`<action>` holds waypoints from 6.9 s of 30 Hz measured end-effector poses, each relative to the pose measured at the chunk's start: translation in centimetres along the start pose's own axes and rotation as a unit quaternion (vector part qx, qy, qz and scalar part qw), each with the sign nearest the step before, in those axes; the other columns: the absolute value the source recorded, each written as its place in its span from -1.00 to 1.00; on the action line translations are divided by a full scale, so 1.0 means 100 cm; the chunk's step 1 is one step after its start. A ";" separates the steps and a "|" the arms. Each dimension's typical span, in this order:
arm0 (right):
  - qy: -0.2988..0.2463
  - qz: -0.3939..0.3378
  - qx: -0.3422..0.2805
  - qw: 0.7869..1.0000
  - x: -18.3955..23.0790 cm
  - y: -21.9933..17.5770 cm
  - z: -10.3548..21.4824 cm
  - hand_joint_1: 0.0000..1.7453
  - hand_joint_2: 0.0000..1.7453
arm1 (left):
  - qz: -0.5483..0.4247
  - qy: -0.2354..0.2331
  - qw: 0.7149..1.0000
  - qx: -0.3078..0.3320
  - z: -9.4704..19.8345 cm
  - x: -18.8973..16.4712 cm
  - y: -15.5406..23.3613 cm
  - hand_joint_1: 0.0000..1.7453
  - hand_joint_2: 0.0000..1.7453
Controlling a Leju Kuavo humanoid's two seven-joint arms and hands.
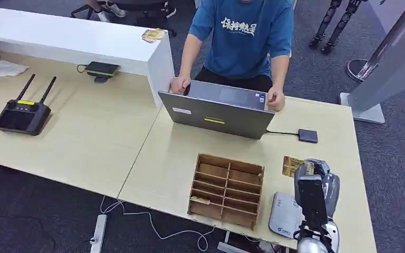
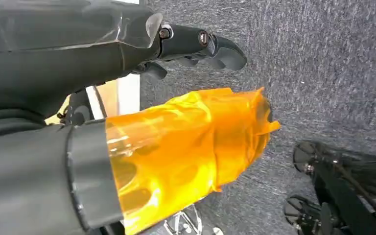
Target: Pass the card to the sensor for recognition and then transmit it.
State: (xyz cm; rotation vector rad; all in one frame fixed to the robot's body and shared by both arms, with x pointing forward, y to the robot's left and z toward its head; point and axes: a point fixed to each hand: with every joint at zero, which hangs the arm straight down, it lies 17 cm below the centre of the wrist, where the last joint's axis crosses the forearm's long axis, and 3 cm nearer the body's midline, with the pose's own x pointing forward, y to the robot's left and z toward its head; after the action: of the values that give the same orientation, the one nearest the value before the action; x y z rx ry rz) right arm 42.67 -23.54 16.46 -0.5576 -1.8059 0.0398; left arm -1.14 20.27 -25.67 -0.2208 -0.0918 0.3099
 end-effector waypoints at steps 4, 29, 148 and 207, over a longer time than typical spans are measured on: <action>0.006 0.011 -0.003 1.000 -0.007 -0.005 0.009 1.00 1.00 | 0.004 -0.002 1.000 0.002 0.000 0.001 0.001 -1.00 -1.00; 0.089 0.080 0.005 0.993 -0.069 -0.029 0.072 1.00 1.00 | 0.018 -0.004 1.000 0.002 0.000 -0.002 0.000 -1.00 -1.00; -0.150 0.234 -0.036 0.960 0.150 -0.024 -0.219 1.00 1.00 | -0.102 0.025 0.994 0.010 0.004 -0.013 0.029 -1.00 -1.00; -0.225 0.299 -0.072 0.925 0.206 0.008 -0.232 -1.00 1.00 | -0.133 0.024 0.991 -0.009 -0.005 -0.004 0.026 -1.00 -1.00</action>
State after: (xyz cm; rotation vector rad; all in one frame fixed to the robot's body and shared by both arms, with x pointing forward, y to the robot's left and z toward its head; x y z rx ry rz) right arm 60.03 -20.69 41.96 -1.2749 -2.0183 0.4894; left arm -2.25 22.44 -26.82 -0.2314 -0.0764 0.0388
